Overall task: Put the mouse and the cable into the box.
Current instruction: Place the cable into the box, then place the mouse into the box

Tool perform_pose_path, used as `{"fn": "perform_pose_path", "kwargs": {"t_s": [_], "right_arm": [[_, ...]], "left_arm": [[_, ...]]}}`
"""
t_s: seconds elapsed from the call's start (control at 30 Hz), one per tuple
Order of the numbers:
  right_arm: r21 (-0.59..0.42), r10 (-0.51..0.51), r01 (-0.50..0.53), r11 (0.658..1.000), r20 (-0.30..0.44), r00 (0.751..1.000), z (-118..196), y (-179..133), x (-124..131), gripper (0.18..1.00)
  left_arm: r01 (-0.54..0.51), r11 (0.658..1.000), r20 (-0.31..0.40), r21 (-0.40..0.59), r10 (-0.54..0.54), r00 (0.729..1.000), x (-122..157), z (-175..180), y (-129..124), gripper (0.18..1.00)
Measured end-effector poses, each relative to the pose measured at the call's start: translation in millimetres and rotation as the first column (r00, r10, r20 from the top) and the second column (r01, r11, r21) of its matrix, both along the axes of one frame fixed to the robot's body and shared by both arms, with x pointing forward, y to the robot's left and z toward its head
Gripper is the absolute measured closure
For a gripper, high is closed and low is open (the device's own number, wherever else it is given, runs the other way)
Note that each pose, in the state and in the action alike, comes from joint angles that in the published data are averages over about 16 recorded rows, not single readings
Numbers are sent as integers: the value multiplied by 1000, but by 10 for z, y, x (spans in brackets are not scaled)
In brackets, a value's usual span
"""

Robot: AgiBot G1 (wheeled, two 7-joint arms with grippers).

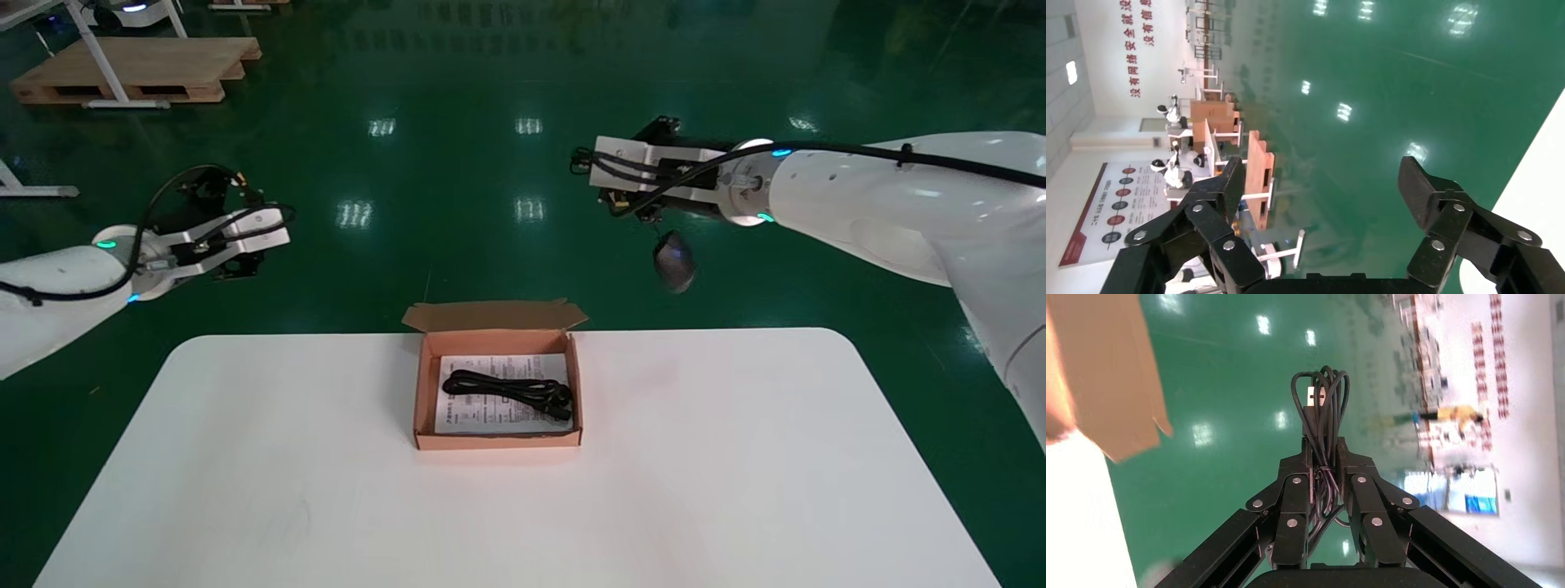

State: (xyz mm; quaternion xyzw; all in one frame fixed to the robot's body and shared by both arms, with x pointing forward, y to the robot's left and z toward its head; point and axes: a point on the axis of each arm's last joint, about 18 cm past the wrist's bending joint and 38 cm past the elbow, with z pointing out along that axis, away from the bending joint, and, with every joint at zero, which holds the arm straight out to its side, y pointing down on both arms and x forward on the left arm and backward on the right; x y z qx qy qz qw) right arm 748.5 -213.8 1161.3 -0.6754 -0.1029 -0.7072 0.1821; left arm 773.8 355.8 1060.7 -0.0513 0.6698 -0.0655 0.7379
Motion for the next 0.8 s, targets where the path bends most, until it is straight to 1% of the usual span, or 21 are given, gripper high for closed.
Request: {"fn": "perform_pose_path", "kwargs": {"t_s": [0.1, 0.33, 0.6, 0.8], "right_arm": [[-31, 49, -49, 998, -7, 999, -88, 193, -10, 933], [-117, 180, -182, 976, -32, 983, -325, 715, -117, 933], [-206, 288, -300, 931, -87, 954, -665, 1246, -283, 933], [-244, 311, -337, 909, -139, 940, -913, 1434, -335, 933]], "left_arm": [[-16, 1000, 2, -4, 16, 1000, -17, 27, 77, 285], [-19, 1000, 0, -4, 19, 1000, -22, 32, 81, 213], [-19, 1000, -1, -4, 19, 1000, -28, 32, 78, 187], [-19, 1000, -1, -4, 19, 1000, -34, 32, 77, 183]]}}
